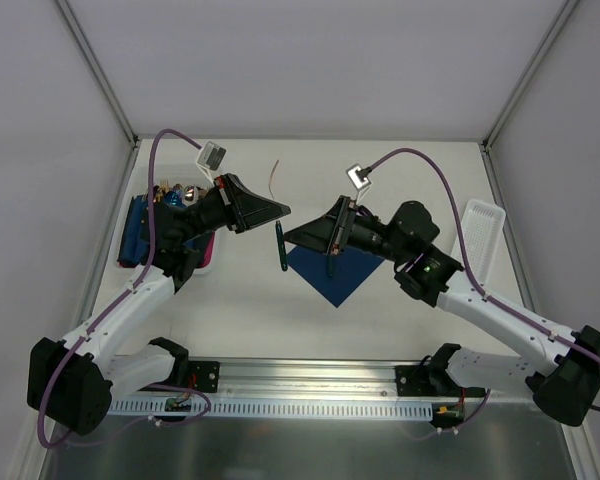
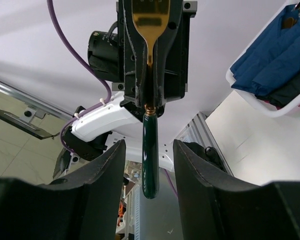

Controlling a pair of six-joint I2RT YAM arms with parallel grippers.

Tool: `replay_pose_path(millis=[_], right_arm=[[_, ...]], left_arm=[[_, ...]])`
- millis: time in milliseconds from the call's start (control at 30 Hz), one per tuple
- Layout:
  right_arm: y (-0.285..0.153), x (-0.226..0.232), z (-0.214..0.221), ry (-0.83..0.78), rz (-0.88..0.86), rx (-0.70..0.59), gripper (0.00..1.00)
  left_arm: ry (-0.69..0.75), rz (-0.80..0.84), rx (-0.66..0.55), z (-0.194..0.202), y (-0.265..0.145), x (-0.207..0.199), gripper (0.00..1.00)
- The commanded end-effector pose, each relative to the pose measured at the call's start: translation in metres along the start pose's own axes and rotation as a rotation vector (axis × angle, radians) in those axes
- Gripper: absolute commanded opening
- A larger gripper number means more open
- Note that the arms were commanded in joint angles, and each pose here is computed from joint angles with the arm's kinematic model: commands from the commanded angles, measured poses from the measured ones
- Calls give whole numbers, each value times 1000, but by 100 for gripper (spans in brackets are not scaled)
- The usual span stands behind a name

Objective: Place the utensils on the paper napkin and roll it up

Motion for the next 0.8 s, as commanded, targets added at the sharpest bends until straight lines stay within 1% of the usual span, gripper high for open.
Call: replay_pose_path(millis=[0,200,300,367,533,633,767], right_arm=[[4,23,-11,-28,-105,-56,46],[8,17,-9,-4,-119,-45,45],[10,17,-8,4,-127,-40,42],[10,18,-9,4,-132,-40,38],[9,21,-8,3,-142,-34,32],[9,23,-7,4,-147,-27,32],[12,20,-4,10,-145,-10,34]], left_arm=[[39,53,-40,-11,1,-20,0],[30,47,-39,-9,0,-17,0],[35,50,-40,-10,0,-18,0],[34,49,-39,-10,0,-18,0],[32,46,-41,-10,0,-17,0],[28,43,-44,-10,0,-16,0],[29,43,-47,-13,1,-17,0]])
Point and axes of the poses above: each gripper's point midway between its finger pads, its own y axis out along the fingers, its own x axis along the line the jaws close on, z = x × y, the point moved 4 cm from there along -y, back along the fingers, and after that the axes turned 4 degrees about y, right-handed, at the moved point
